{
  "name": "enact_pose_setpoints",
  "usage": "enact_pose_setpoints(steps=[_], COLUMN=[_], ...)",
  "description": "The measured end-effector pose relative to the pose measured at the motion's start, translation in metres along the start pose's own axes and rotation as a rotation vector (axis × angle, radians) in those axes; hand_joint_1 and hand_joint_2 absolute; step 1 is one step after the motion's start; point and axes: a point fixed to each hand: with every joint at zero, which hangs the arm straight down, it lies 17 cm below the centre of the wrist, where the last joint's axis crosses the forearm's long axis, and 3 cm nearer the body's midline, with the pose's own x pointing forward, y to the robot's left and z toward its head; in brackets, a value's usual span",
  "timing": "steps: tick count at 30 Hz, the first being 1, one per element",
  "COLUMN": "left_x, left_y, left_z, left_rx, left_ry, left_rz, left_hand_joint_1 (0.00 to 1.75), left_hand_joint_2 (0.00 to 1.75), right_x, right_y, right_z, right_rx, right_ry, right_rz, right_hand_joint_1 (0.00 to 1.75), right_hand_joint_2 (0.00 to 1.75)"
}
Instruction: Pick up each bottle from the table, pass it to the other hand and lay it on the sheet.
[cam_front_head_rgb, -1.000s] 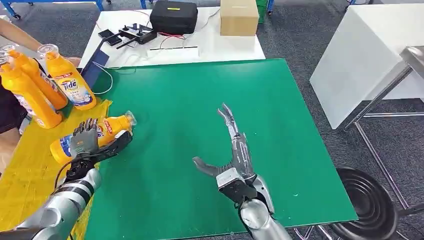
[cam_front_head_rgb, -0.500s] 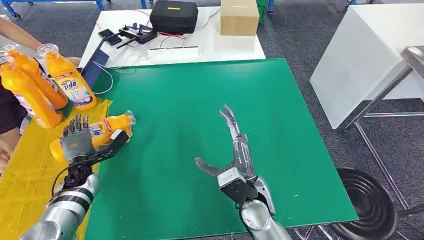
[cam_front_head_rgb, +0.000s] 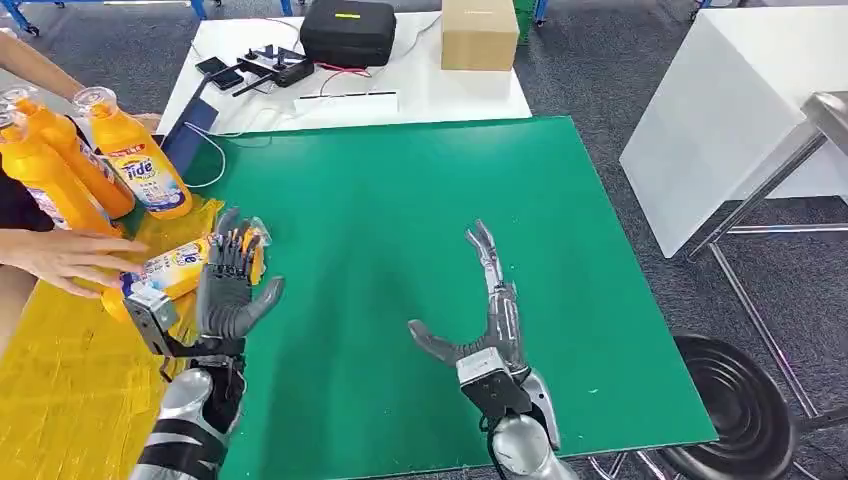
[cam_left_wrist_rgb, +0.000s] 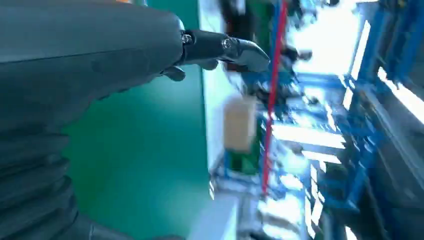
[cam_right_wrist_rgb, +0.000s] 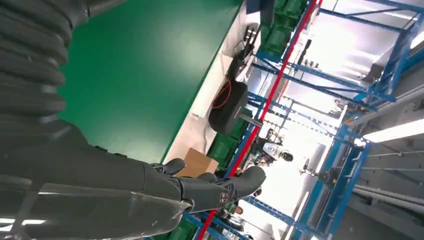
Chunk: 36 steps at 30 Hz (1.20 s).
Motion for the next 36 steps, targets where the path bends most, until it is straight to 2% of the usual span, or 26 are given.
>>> enact_pose_setpoints(steps=[2, 5, 11, 25, 30, 33, 36], left_x=[0.01, 0.022, 0.034, 0.039, 0.036, 0.023, 0.009], left_y=[-0.029, -0.06, -0.075, -0.079, -0.074, -0.07, -0.053], left_z=[0.008, 0.017, 0.019, 0.019, 0.023, 0.031, 0.037], left_rx=[-0.08, -0.13, -0.094, -0.068, -0.072, -0.112, -0.116], left_ry=[-0.021, -0.049, -0.083, -0.1, -0.098, -0.06, -0.009], left_rz=[-0.043, -0.045, -0.114, -0.152, -0.211, -0.257, -0.271], left_hand_joint_1=[0.0, 0.0, 0.0, 0.0, 0.0, 0.0, 0.0], left_hand_joint_2=[1.75, 1.75, 1.75, 1.75, 1.75, 1.75, 1.75], right_x=[0.002, 0.005, 0.007, 0.005, -0.006, -0.022, -0.039], right_y=[-0.001, -0.003, -0.006, -0.01, -0.012, -0.024, -0.046], right_z=[0.001, 0.003, 0.007, 0.011, 0.019, 0.031, 0.042], right_rx=[-0.004, -0.011, -0.027, -0.037, -0.003, 0.039, 0.033], right_ry=[-0.003, -0.005, 0.0, 0.015, 0.068, 0.116, 0.159], right_rz=[-0.002, -0.003, -0.002, -0.001, -0.103, -0.16, -0.156], right_hand_joint_1=[0.0, 0.0, 0.0, 0.0, 0.0, 0.0, 0.0], right_hand_joint_2=[1.75, 1.75, 1.75, 1.75, 1.75, 1.75, 1.75])
